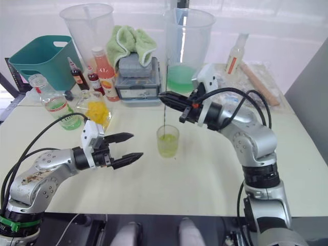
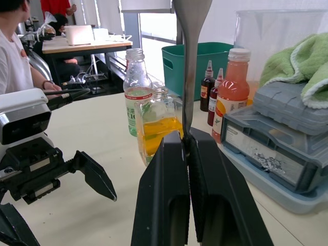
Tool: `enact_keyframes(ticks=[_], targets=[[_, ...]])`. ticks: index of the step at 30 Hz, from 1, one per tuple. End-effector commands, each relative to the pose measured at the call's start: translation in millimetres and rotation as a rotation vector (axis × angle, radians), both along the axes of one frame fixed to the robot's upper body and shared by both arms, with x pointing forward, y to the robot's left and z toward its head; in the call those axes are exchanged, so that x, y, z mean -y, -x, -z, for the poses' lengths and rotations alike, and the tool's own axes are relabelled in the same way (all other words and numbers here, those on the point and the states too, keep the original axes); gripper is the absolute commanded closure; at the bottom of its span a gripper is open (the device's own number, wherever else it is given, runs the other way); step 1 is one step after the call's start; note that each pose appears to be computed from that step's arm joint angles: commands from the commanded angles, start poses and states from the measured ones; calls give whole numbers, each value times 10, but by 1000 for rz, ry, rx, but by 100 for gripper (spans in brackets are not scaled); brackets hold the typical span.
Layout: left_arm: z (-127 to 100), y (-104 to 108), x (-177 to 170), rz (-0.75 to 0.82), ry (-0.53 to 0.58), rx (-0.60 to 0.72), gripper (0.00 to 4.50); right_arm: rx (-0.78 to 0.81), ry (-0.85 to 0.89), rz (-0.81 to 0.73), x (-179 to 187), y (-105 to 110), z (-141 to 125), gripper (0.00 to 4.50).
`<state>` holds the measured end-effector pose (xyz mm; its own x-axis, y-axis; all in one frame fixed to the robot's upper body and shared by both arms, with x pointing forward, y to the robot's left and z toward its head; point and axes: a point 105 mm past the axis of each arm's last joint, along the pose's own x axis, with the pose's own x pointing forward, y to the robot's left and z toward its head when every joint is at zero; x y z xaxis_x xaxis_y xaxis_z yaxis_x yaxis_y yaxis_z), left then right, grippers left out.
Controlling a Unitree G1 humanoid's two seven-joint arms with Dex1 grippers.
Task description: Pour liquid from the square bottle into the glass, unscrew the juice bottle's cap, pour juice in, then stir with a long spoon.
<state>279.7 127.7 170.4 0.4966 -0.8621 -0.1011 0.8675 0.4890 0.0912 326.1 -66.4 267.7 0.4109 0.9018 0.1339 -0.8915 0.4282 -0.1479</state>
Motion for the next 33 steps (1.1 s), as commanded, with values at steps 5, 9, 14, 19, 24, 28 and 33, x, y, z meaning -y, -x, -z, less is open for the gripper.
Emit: enact_keyframes(ticks=[5, 9, 14, 19, 24, 28, 33], targets=[[-61, 1, 0, 11, -13, 50, 4, -40, 14, -54, -19, 141, -17, 450], [-62, 17, 19, 35, -13, 63, 4, -55, 83, -48, 111, 201, -18, 450], [-70, 6, -1, 40, -17, 77, 4, -42, 153, -48, 169, 227, -35, 450], [-66, 5, -1, 43, -22, 85, 4, 19, 277, -5, 243, 163, 38, 450], [-66, 23, 0, 47, -21, 85, 4, 76, 215, 27, 172, 59, -13, 450], [-70, 23, -5, 50, -22, 86, 4, 110, 138, 52, 126, -2, -86, 450], [-73, 18, -1, 57, -28, 89, 4, 94, 59, -24, -88, 61, -127, 450]])
